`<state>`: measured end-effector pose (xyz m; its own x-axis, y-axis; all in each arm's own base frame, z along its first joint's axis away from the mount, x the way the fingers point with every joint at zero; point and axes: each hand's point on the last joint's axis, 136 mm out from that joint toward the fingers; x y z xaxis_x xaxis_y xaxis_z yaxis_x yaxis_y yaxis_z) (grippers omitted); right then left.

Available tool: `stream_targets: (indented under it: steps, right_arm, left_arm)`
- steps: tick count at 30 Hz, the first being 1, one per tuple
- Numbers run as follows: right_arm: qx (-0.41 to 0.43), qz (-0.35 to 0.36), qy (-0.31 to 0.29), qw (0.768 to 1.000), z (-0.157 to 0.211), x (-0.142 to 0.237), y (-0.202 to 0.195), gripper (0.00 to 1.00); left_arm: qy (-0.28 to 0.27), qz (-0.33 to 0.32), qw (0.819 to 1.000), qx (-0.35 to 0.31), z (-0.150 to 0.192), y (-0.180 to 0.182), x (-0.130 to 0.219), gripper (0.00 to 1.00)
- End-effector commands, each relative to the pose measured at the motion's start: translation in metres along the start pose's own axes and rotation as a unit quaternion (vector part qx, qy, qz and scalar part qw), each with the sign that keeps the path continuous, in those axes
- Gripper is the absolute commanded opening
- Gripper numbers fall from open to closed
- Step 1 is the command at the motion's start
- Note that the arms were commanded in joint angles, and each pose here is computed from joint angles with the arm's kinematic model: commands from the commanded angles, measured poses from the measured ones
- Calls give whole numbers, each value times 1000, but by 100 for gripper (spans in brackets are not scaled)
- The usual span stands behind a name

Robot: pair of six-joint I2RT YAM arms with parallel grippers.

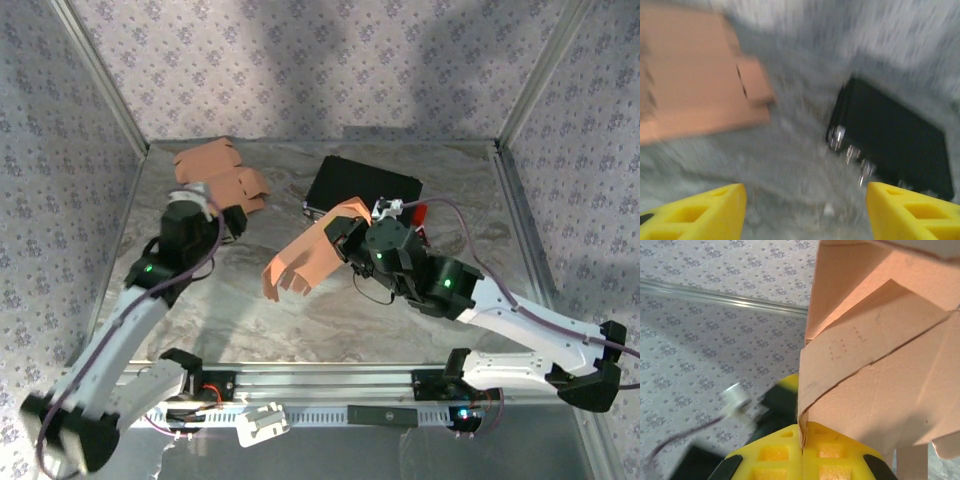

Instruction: Fold the paper box

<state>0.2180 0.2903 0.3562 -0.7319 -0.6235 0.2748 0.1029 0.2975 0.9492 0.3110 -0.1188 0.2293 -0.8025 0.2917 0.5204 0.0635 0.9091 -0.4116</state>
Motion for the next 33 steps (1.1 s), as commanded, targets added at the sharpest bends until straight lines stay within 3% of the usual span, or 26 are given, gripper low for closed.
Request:
stream_targets:
  steps: [1,7,12,18,28,33]
  right_arm:
    - [-34,6,-31,999,-11,16,8,0]
    - [-109,72,-91,987,-25,-26,-41,0]
    - [-200,91,-87,972,-33,-79,-76,0]
    - [-227,89,-124,962,-50,-98,-98,0]
    - [-256,126,-132,949,-44,-114,-149,0]
    - [-270,125,-143,944,-52,-115,-166,0]
  left_arm:
    - [95,121,985,73,39,-37,-18,59]
    - [89,32,992,83,53,6,-14,65]
    - [82,-30,993,81,48,28,15,65]
    - [69,42,992,97,35,-1,37,66]
    - [103,66,988,95,55,-9,25,65]
    - [122,80,983,108,73,-8,16,54]
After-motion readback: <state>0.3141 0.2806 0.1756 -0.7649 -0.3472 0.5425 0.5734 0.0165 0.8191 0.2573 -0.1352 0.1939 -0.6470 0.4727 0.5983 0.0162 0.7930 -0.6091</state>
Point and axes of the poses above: each hand's point on the last joint's axis, 136 mm out from that joint toward the fingers, its own x axis back along the fingers, its own y axis along the line the jaws close on, z = x × y, and after that the axes turned 4 degrees about -x, right-handed
